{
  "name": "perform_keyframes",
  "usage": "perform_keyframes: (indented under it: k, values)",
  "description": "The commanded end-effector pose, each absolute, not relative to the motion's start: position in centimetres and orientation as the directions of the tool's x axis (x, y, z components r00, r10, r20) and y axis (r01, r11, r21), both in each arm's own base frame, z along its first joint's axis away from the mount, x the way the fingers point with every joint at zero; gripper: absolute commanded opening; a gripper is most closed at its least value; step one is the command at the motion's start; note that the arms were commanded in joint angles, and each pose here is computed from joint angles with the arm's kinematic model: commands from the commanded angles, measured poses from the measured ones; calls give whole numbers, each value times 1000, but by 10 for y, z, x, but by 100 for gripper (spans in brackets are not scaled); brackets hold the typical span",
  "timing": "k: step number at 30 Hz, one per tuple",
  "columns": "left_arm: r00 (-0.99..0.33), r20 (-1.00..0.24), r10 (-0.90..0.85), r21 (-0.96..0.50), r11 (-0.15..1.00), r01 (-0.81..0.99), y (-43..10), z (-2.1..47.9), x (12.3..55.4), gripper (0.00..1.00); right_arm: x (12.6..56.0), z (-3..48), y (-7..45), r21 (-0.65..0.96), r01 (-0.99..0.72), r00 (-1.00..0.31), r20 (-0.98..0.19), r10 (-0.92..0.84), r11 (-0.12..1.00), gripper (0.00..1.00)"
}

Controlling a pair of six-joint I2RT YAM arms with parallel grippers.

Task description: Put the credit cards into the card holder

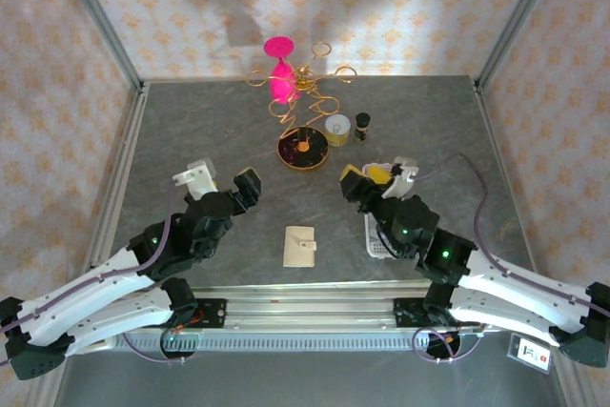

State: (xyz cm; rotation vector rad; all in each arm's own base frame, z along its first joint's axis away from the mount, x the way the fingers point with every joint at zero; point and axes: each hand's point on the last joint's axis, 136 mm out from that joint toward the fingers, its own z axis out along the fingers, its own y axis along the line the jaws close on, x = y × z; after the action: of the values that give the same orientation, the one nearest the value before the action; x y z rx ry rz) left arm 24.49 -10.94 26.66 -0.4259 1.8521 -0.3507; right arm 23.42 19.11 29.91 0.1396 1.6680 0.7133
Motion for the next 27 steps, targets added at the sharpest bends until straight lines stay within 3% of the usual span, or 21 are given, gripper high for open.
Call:
perform_keyframes:
  k: [1, 4, 10, 12, 17, 21, 27]
  values:
    - [-116, -934, -337, -318, 935, -158, -85, 292, 252, 99, 245, 296, 153, 302, -160, -76, -953, 293, 940, 74]
    - [-6, -952, -306, -297, 928, -224, -67, 300, 255, 99, 254, 296, 130, 213, -69, -5, -977, 213, 975, 81]
    - [76, -957, -279, -287, 890, -354, -22, 285, 279, 99, 288, 279, 71, 157, 67, 60, -986, 154, 985, 84]
    - [66, -954, -291, -291, 859, -421, 2, 271, 290, 99, 296, 270, 44, 173, 131, 84, -983, 162, 976, 92]
    - [26, -960, -277, -244, 793, -558, 58, 222, 307, 99, 308, 223, -16, 209, 237, 65, -978, 199, 949, 96]
    - [11, -975, -223, -184, 772, -609, 77, 187, 305, 99, 307, 182, -28, 152, 277, -14, -987, 162, 949, 98]
    - [-150, -979, -141, 0, 727, -686, 94, 135, 306, 99, 296, 151, -31, 169, 285, -24, -983, 184, 943, 100]
